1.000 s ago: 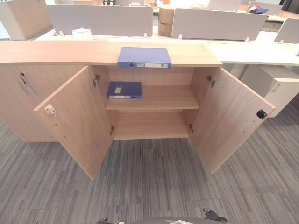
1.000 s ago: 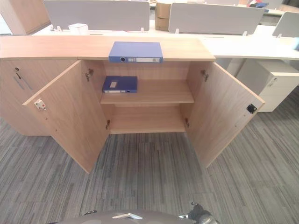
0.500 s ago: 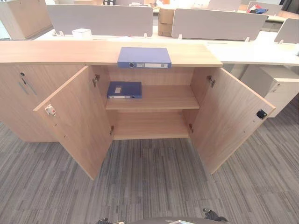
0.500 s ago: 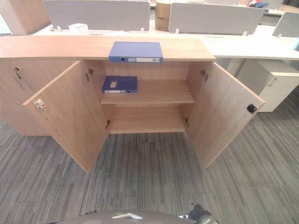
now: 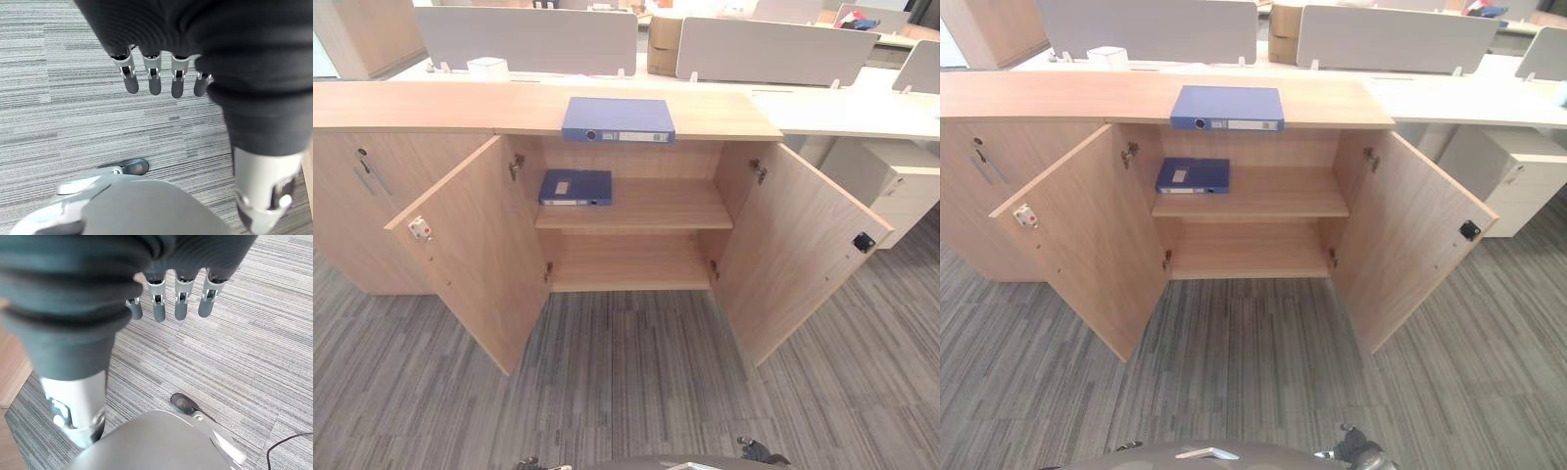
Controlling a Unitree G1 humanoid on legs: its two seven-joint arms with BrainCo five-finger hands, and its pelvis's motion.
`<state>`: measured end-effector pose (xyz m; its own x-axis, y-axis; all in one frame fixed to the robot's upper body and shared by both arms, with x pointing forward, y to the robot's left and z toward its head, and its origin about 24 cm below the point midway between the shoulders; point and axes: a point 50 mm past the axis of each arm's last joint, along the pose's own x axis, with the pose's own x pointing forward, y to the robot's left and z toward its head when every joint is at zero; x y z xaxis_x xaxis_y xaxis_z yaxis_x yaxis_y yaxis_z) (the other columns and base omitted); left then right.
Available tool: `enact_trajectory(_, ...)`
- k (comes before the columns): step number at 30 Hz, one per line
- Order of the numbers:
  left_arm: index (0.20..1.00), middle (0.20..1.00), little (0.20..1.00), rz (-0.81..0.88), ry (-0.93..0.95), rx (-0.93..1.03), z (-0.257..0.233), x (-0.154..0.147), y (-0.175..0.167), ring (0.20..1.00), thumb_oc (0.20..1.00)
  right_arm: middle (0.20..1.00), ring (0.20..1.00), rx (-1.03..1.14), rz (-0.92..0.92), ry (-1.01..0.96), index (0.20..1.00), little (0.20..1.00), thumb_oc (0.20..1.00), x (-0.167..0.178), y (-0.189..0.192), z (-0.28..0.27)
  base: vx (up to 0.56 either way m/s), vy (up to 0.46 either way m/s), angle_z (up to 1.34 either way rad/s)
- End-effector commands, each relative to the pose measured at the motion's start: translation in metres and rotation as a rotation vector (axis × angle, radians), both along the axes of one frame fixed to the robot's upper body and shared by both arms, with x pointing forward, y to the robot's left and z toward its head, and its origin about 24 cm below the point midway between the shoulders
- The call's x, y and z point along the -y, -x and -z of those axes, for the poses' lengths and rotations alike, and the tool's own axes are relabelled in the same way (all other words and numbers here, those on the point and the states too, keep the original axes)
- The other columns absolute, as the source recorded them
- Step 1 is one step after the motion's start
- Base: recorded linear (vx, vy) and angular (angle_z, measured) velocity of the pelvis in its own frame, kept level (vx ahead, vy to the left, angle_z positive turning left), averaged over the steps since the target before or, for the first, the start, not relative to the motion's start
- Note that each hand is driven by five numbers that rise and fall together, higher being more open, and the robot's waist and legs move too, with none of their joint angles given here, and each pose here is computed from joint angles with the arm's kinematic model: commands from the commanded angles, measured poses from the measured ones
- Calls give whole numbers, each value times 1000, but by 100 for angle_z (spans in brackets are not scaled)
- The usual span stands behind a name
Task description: Put the empty folder in the office cabinet
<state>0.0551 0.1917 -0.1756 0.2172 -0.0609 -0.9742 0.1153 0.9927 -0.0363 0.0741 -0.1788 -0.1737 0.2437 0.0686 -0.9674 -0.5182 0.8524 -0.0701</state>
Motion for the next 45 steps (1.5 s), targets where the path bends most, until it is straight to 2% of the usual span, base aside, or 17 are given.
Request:
enact_trajectory(1, 1000, 1000, 1000, -76, -20, 36, -2, -5, -14, 1000, 1000, 1000, 1000, -8, -28, 42, 1000, 1000, 1000, 13, -3, -1, -103, -80, 5)
enact_trajectory(6, 1000, 1000, 1000, -99, -34, 91, -6, -9, -31, 1000, 1000, 1000, 1000, 45, -27, 66, 1000, 1000, 1000, 22, -19, -6, -112, -117, 23)
enact_trajectory(9, 1000, 1000, 1000, -115, -39, 62, -4, -11, -22, 1000, 1000, 1000, 1000, 42, -24, 77, 1000, 1000, 1000, 25, -18, -6, 180, 34, 2)
enact_trajectory(11, 1000, 1000, 1000, -119, -53, 1, -1, -14, 0, 1000, 1000, 1000, 1000, 69, -7, 82, 1000, 1000, 1000, 29, -24, -9, 301, 141, -7)
enact_trajectory(15, 1000, 1000, 1000, -127, -73, -25, -1, -19, 9, 1000, 1000, 1000, 1000, 98, 19, 92, 1000, 1000, 1000, 36, -31, -11, 228, 94, -15)
enact_trajectory(18, 1000, 1000, 1000, -149, -89, -79, 0, -23, 33, 1000, 1000, 1000, 1000, 74, 36, 99, 1000, 1000, 1000, 39, -21, -10, 405, 186, -37)
enact_trajectory(20, 1000, 1000, 1000, -155, -101, -80, -1, -27, 35, 1000, 1000, 1000, 1000, 72, 36, 93, 1000, 1000, 1000, 37, -19, -9, 354, 193, -63)
enact_trajectory(25, 1000, 1000, 1000, -140, -134, -35, -4, -40, 20, 1000, 1000, 1000, 1000, 76, 31, 84, 1000, 1000, 1000, 34, -19, -9, 307, 184, -38)
enact_trajectory(29, 1000, 1000, 1000, -91, -160, 17, -8, -46, -1, 1000, 1000, 1000, 1000, 123, -12, 57, 1000, 1000, 1000, 25, -36, -12, 310, 225, -25)
enact_trajectory(32, 1000, 1000, 1000, -29, -165, 68, -11, -44, -22, 1000, 1000, 1000, 1000, 151, -15, 44, 1000, 1000, 1000, 21, -51, -15, 194, 229, 7)
enact_trajectory(34, 1000, 1000, 1000, -29, -164, 68, -11, -44, -22, 1000, 1000, 1000, 1000, 151, -15, 45, 1000, 1000, 1000, 22, -51, -15, 67, 111, 3)
enact_trajectory(36, 1000, 1000, 1000, 47, -163, 106, -13, -39, -39, 1000, 1000, 1000, 1000, 162, -11, 52, 1000, 1000, 1000, 20, -53, -16, 280, 291, 5)
enact_trajectory(40, 1000, 1000, 1000, 71, -167, 166, -18, -39, -58, 1000, 1000, 1000, 1000, 174, -23, 62, 1000, 1000, 1000, 21, -55, -17, 320, 38, -21)
enact_trajectory(41, 1000, 1000, 1000, 71, -206, 165, -25, -61, -60, 1000, 1000, 1000, 1000, 172, -30, 57, 1000, 1000, 1000, 22, -55, -17, 178, -91, -3)
enact_trajectory(43, 1000, 1000, 1000, 52, -224, 170, -25, -67, -55, 1000, 1000, 1000, 1000, 175, -14, 66, 1000, 1000, 1000, 25, -54, -17, 144, -136, 29)
enact_trajectory(45, 1000, 1000, 1000, 109, -240, 195, -24, -61, -53, 1000, 1000, 1000, 1000, 200, -18, 77, 1000, 1000, 1000, 30, -59, -20, 145, -239, 25)
